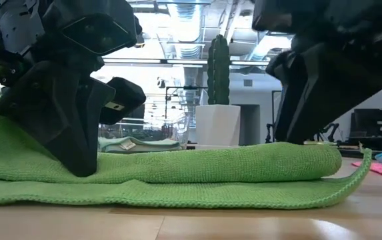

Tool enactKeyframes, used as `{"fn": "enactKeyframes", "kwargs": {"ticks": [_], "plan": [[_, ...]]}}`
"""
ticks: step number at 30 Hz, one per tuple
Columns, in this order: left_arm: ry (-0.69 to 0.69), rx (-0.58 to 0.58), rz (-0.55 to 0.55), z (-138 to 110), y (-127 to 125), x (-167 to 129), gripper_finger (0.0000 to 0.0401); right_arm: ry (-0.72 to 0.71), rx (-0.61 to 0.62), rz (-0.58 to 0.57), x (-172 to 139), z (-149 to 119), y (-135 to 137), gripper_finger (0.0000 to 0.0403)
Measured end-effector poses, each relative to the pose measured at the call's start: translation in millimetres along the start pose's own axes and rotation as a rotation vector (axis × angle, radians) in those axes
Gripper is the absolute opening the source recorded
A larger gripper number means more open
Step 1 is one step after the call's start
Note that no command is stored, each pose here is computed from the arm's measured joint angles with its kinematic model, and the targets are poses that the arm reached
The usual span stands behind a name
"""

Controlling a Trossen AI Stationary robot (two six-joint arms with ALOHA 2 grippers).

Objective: Fold microfiber towels
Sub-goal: Fold the green microfiber towel

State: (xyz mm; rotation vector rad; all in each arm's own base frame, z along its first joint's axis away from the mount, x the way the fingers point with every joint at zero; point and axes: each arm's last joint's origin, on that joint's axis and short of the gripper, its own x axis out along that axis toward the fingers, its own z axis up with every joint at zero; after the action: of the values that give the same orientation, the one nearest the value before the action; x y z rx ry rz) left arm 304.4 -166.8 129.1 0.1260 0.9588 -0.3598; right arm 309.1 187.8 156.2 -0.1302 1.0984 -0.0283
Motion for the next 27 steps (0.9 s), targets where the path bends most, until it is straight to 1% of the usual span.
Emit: {"fn": "enactKeyframes", "kwargs": {"ticks": [4,6,10,17,23,27], "plan": [[0.012,0.000,0.001,-1,0,0,0.0000,0.051,0.047,0.090,3,1,-4,0.0218],[0.012,0.000,0.001,-1,0,0,0.0000,0.065,0.060,0.116,3,1,-4,0.0234],[0.023,0.000,0.003,0,0,-1,0.0000,0.058,0.062,0.129,1,0,0,0.0245],[0.111,-0.028,0.005,20,-4,-13,0.0000,-0.024,0.019,0.192,-3,3,16,0.0221],[0.141,-0.014,-0.009,34,-17,-25,0.0000,-0.099,-0.034,0.258,-8,5,30,0.0192],[0.150,-0.006,0.038,43,-30,-34,0.0000,-0.119,-0.077,0.286,-14,0,42,0.0175]]}}
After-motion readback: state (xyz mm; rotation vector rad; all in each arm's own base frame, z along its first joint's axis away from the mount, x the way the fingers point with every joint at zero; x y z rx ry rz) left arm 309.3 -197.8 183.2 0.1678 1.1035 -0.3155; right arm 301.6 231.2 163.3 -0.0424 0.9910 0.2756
